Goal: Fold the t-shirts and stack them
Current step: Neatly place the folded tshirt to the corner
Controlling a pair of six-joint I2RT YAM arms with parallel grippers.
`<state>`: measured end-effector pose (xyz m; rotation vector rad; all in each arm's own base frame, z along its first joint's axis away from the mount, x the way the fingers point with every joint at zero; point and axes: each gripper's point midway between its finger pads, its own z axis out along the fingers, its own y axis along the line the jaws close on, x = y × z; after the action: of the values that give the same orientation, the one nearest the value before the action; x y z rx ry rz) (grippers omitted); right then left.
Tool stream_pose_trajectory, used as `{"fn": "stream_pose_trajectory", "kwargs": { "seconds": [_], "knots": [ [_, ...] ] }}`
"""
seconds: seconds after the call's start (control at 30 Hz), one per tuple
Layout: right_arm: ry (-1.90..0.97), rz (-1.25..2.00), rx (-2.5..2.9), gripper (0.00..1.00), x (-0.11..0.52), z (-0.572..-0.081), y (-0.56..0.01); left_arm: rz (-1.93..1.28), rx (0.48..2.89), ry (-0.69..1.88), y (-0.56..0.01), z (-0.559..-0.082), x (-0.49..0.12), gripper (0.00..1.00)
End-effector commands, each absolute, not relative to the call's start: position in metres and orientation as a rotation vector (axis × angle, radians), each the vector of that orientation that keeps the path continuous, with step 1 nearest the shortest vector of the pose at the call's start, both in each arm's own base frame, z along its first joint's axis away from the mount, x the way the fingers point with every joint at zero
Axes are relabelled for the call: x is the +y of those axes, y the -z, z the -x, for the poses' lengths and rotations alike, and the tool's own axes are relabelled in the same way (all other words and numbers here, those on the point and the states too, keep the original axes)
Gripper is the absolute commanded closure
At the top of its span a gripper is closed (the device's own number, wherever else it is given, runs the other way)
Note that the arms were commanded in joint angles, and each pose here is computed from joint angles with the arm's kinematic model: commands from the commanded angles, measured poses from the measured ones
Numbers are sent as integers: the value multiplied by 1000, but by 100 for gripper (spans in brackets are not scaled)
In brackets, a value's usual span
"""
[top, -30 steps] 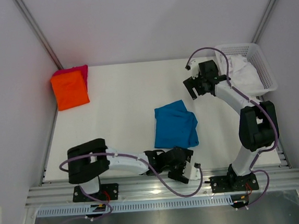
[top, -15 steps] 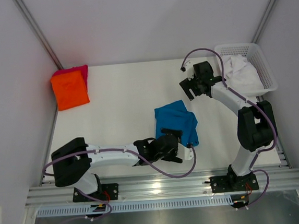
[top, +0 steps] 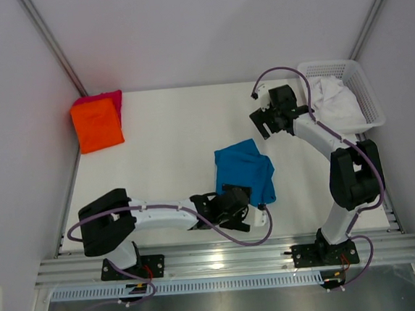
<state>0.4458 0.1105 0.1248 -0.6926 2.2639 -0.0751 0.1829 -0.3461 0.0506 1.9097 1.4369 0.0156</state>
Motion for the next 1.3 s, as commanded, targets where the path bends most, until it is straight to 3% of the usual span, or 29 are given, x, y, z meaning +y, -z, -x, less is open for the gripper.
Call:
{"fn": "stream_pose_trajectory", "kwargs": {
  "seconds": [0.0,0.57,0.73,0.87,1.0,1.03,1.07,1.13,1.27],
  "knots": [
    [98,681,2228,13,109,-453,-132,-1909,1483,139,-60,-166,-362,4],
    [127,668,2218,12,102,-455,-136,-1854,1456,-129,-22,-216,-376,3],
    [129,663,2218,12,100,-455,-137,-1864,1471,-244,-12,-227,-361,8],
    [138,656,2217,12,97,-456,-139,-1891,1528,-235,-7,-228,-351,43],
    [140,640,2216,13,92,-457,-142,-1889,1597,-244,-4,-237,-340,51],
    [138,635,2217,12,90,-456,-142,-1892,1613,-245,-3,-242,-335,64],
    [137,631,2215,12,89,-457,-143,-1865,1651,-236,-4,-245,-332,97],
    [138,628,2218,12,87,-457,-143,-1834,1720,-236,-10,-254,-321,100],
    [131,632,2220,12,88,-457,-141,-1741,1551,-420,-34,-291,-307,100]
  ]
}}
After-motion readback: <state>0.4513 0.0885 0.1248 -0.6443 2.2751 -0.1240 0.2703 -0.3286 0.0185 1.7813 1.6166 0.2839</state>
